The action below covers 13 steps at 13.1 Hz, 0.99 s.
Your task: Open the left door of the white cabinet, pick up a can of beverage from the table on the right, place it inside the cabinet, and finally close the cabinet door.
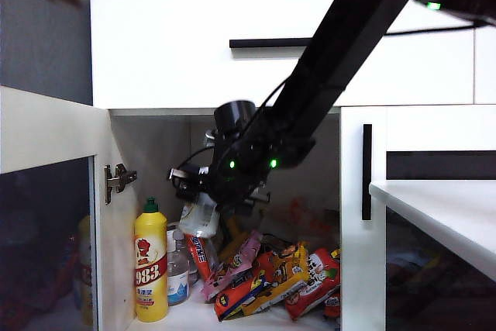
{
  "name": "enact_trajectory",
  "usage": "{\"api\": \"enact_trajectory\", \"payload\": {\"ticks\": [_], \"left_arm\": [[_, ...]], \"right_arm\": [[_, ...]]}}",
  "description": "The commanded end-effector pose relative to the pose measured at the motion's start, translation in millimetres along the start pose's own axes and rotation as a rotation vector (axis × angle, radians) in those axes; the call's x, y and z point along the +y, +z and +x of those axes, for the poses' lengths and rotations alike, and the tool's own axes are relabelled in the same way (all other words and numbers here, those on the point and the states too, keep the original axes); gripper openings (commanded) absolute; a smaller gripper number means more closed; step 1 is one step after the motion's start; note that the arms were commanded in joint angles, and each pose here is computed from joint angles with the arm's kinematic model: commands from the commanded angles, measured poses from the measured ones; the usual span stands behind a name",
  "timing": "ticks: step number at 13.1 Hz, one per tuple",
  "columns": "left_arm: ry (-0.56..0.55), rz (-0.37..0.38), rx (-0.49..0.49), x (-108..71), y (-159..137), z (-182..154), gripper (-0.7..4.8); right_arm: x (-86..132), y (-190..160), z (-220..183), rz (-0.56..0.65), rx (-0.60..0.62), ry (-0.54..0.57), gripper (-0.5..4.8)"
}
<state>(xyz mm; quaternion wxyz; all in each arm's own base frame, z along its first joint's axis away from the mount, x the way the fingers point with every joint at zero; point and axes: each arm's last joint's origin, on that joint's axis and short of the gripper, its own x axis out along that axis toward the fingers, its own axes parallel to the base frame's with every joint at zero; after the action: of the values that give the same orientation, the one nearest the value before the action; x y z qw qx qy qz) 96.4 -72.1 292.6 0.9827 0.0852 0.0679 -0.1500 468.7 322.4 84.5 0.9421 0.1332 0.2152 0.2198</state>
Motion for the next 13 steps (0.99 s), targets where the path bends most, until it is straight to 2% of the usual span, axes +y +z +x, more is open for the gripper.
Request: {"api": "enact_trajectory", "payload": {"ticks": [1,2,4,6,8,9,13], "left_arm": [[0.003,0.0,-0.006,0.5,0.6,-0.7,4.79],[0.003,0.003,-0.001,0.5,0.1,-0.8,4.79],[0.001,0.009,0.013,0.4,-1.4,-0.8,4.79],[0.002,0.01,0.014,0.4,-1.5,-0.8,4.79],[0.002,0.011,0.016,0.4,-1.7,-0.8,4.79],[0.002,0.013,0.018,0.4,-2.0,-0.8,4.79],[0.004,0.013,0.019,0.4,-2.0,-0.8,4.79]], "right_arm": [[6.5,12.6,-1.4,0.057,-0.144,-0.06,1.11],[5.8,11.9,-0.8,0.087,-0.158,-0.068,1.17],[5.3,12.1,-0.9,0.082,-0.166,-0.086,1.81],[5.3,12.7,-1.1,0.084,-0.179,-0.102,1.8],[4.7,13.9,-0.9,0.128,-0.249,-0.142,1.78],[3.3,12.7,0.6,0.153,-0.281,-0.127,1.78],[-0.8,4.5,3.7,0.193,-0.285,-0.143,1.79]]}}
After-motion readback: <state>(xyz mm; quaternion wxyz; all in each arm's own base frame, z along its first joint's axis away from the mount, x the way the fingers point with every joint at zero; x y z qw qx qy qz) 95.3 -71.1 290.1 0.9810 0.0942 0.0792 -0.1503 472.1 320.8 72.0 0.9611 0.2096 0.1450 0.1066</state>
